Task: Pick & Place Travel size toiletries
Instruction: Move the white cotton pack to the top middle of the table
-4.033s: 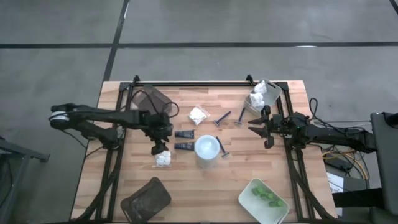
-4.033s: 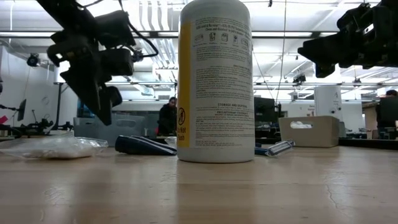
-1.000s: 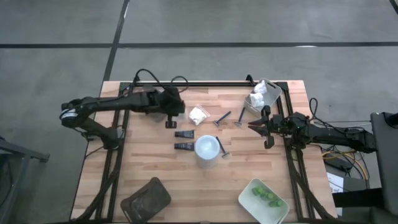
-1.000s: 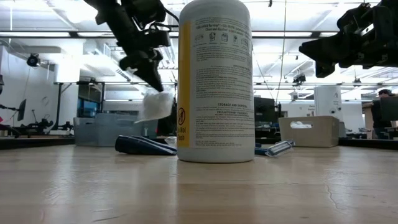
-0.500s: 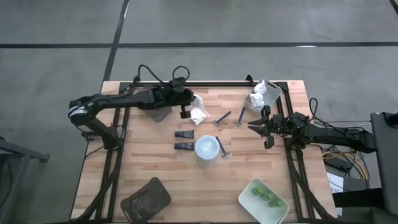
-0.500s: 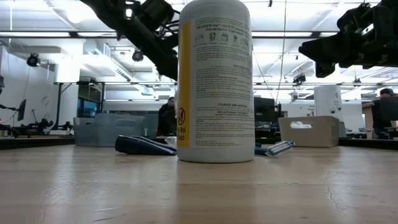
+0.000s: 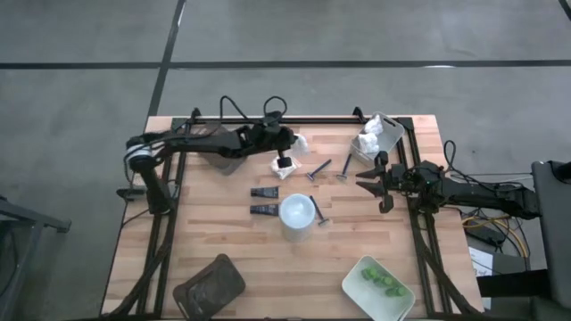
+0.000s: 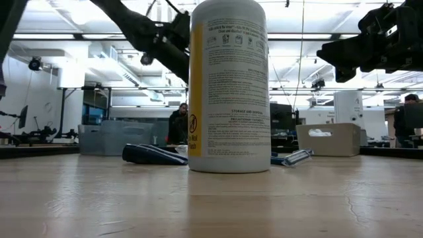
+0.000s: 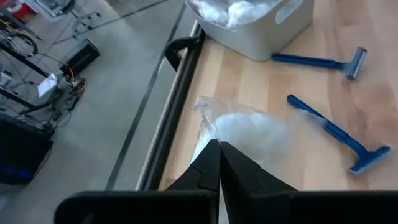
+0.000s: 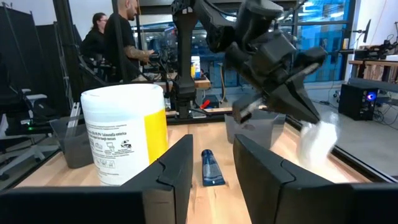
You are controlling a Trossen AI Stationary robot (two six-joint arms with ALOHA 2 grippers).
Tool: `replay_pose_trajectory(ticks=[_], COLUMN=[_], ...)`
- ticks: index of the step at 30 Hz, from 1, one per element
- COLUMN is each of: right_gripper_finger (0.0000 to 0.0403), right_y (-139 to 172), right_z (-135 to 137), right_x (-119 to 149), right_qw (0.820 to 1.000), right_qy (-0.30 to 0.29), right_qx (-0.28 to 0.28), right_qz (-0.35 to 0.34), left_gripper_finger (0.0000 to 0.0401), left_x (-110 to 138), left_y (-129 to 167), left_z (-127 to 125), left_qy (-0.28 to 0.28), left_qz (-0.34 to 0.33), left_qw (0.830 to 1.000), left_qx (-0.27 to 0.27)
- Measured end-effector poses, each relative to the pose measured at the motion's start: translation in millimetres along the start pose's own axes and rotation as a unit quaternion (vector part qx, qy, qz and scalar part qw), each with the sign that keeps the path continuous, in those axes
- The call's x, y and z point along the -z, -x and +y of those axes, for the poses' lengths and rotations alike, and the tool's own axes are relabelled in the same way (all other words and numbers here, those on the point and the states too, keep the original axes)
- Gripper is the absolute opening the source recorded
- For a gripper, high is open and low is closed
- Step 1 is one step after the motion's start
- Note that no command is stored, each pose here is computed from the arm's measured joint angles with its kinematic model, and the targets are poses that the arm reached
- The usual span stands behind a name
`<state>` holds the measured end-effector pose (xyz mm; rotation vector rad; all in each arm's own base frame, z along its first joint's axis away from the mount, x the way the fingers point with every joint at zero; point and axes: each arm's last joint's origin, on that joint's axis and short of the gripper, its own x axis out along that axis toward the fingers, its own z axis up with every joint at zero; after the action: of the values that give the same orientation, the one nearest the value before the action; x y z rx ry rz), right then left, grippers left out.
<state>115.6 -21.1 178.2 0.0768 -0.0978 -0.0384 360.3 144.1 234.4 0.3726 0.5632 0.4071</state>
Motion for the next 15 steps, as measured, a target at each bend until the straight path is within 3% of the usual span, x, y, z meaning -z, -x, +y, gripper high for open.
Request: replay_pose_trajectory(ticks=[15], right_gripper_finger=[0.0149], right_y=[0], right_z=[0], right_x=[0], right_qw=[1.0], right_qy=[0.0], right_qx=[0.0], right_qz=[0.0], left_gripper_finger=[0.0009], left_x=[-14], left_y=[-70], left_z=[-5], left_qy=[0.007], left_qz=[0.009], left_qw=[1.0], left_qx=[0.006])
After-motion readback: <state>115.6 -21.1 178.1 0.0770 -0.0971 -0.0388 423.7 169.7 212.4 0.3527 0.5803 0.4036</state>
